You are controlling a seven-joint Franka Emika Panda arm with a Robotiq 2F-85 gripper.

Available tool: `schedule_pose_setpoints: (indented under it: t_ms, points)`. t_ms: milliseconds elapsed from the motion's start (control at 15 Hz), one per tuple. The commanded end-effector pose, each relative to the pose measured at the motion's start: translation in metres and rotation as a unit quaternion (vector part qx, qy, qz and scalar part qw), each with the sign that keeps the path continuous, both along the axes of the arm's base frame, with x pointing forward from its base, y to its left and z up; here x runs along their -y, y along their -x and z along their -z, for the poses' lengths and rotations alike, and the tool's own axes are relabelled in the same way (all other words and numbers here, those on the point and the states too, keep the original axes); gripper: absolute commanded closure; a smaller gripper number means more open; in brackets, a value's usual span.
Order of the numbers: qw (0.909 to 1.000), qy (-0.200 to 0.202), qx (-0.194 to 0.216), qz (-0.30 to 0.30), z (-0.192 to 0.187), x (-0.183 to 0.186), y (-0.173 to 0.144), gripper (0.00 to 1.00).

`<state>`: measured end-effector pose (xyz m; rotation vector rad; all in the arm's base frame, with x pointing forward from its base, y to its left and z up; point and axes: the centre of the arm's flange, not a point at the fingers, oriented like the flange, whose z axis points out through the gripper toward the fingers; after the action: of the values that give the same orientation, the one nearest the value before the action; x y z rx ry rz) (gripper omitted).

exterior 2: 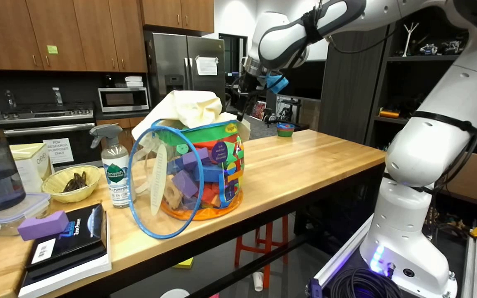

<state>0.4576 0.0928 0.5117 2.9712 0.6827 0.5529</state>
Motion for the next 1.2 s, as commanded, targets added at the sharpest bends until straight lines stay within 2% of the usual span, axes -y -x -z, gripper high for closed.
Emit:
schedule_pose_setpoints:
  t_ms: [0,333,867,1133]
  points:
    - [0.9999,0.001,-0.005,0.009,0.001,0.003,0.021,0.00]
    - [0.9998,0.004,-0.018,0.008,0.007,0.004,0.033,0.00]
    - [0.9976,0.032,0.053,0.030,0.018,0.005,0.021,0.00]
    - [0.9985,0.022,0.049,0.014,0.026,-0.004,0.019,0.00]
